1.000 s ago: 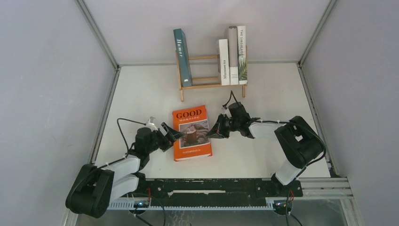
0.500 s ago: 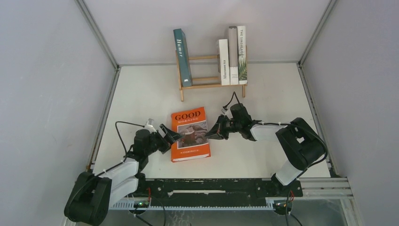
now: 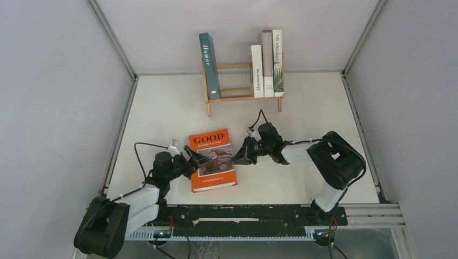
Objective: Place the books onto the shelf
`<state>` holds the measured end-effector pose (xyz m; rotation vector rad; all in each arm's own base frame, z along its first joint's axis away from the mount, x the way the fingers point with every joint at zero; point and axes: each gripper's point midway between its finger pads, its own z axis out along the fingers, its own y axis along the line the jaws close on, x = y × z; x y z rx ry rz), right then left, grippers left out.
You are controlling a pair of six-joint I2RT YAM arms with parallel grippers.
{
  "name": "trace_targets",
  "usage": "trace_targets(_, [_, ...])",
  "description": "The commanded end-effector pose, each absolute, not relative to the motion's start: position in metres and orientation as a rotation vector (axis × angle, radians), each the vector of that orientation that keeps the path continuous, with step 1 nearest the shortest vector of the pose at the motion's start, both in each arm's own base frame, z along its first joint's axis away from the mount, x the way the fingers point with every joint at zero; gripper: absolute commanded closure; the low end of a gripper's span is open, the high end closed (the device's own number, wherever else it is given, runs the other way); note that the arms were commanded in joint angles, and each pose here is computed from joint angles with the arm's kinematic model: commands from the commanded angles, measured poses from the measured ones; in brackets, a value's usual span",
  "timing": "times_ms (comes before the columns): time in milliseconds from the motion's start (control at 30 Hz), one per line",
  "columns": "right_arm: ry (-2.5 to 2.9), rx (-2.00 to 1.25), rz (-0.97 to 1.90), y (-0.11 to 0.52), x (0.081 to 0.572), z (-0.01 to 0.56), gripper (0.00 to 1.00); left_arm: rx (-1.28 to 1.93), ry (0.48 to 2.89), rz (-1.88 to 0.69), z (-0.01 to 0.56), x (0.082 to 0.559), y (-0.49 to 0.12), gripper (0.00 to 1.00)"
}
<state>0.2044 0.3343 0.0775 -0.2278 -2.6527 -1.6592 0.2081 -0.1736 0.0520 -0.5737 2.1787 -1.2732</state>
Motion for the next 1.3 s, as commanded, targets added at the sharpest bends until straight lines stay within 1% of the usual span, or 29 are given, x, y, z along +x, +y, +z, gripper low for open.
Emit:
trace_targets(0, [-2.604, -0.108, -1.763, 0.358, 0.2, 0.096, 1.0, -0.554, 2.155, -1.328, 0.055, 0.199, -0.175, 0.06])
trace_targets(233, [-2.621, -0.092, -1.748, 0.364, 0.197, 0.095, 1.0, -0.553, 2.154, -1.328, 0.05, 0.19, -0.173, 0.15])
trace_targets(400, [-2.626, -0.083, -1.75, 0.369, 0.196, 0.098, 1.0, -0.531, 2.15, -1.312, 0.054, 0.191, -0.172, 0.27])
trace_targets(533, [-2.646, -0.082, -1.747, 0.368, 0.197, 0.1, 1.0, -0.533, 2.151, -1.284, 0.053, 0.191, -0.169, 0.32])
trace_targets(667, [-2.662, -0.085, -1.729, 0.366, 0.197, 0.099, 1.0, -0.541, 2.149, -1.251, 0.05, 0.189, -0.165, 0.45])
trace_targets(733, [-2.672, -0.081, -1.719, 0.365, 0.196, 0.099, 1.0, -0.55, 2.144, -1.243, 0.049, 0.188, -0.163, 0.48])
trace_targets(833, [-2.688, -0.078, -1.71, 0.363, 0.196, 0.099, 1.0, -0.56, 2.13, -1.225, 0.051, 0.189, -0.16, 0.54])
trace_targets(967, [-2.696, -0.074, -1.704, 0.361, 0.197, 0.097, 1.0, -0.593, 2.093, -1.195, 0.052, 0.191, -0.154, 0.58])
trace_targets(1100, [-2.706, -0.06, -1.696, 0.36, 0.196, 0.096, 0.91, -0.609, 2.057, -1.182, 0.057, 0.192, -0.15, 0.6])
trace_targets(1267, [-2.73, -0.046, -1.676, 0.355, 0.195, 0.096, 0.76, -0.634, 2.032, -1.143, 0.065, 0.194, -0.143, 0.62])
